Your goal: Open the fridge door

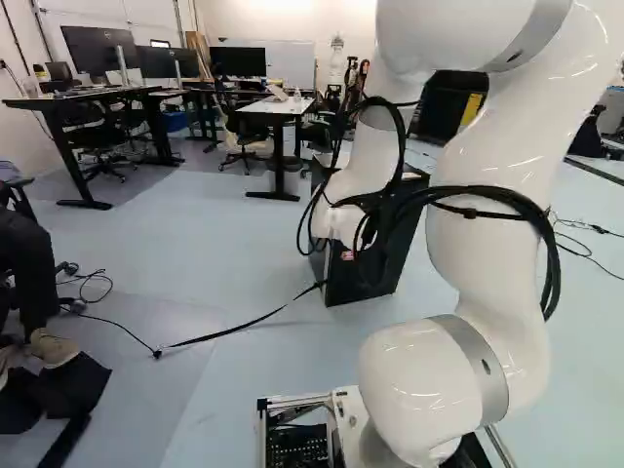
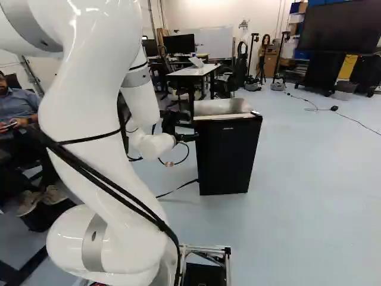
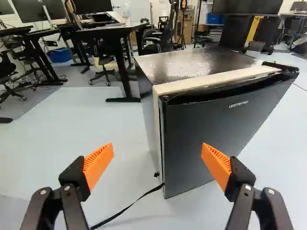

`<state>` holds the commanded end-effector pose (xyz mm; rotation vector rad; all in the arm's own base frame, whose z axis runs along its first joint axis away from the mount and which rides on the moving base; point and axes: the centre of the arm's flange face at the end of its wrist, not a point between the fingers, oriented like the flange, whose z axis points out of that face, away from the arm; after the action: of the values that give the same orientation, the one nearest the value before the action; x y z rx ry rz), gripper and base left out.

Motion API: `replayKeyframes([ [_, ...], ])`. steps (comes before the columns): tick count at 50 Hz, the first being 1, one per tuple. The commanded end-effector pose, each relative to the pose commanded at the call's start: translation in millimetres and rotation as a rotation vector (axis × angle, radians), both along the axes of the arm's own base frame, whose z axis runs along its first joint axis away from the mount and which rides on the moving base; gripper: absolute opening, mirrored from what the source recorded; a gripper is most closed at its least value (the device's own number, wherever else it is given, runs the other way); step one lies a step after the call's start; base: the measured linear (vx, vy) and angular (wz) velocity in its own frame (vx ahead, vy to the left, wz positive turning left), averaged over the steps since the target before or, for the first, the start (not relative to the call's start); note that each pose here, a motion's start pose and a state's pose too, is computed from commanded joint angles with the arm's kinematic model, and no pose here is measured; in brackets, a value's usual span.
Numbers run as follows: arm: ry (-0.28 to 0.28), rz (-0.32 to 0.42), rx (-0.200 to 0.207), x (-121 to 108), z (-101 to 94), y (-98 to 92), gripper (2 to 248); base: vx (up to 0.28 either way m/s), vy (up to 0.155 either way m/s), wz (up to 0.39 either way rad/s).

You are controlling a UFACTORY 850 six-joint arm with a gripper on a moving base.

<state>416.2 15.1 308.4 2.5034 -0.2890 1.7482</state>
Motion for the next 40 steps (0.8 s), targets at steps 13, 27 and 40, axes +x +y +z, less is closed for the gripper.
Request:
replayKeyframes([
  [13, -0.010, -0.042, -0.002, 14, -12.5, 2.5, 247, 0.000, 0.000, 0.000],
  [27, -0.035, -0.096, -0.004, 31, -21.7, 1.7, 247, 0.000, 0.000, 0.000],
  [40, -0.074, -0.153, -0.005, 46, -22.0, -1.7, 247, 0.000, 0.000, 0.000],
])
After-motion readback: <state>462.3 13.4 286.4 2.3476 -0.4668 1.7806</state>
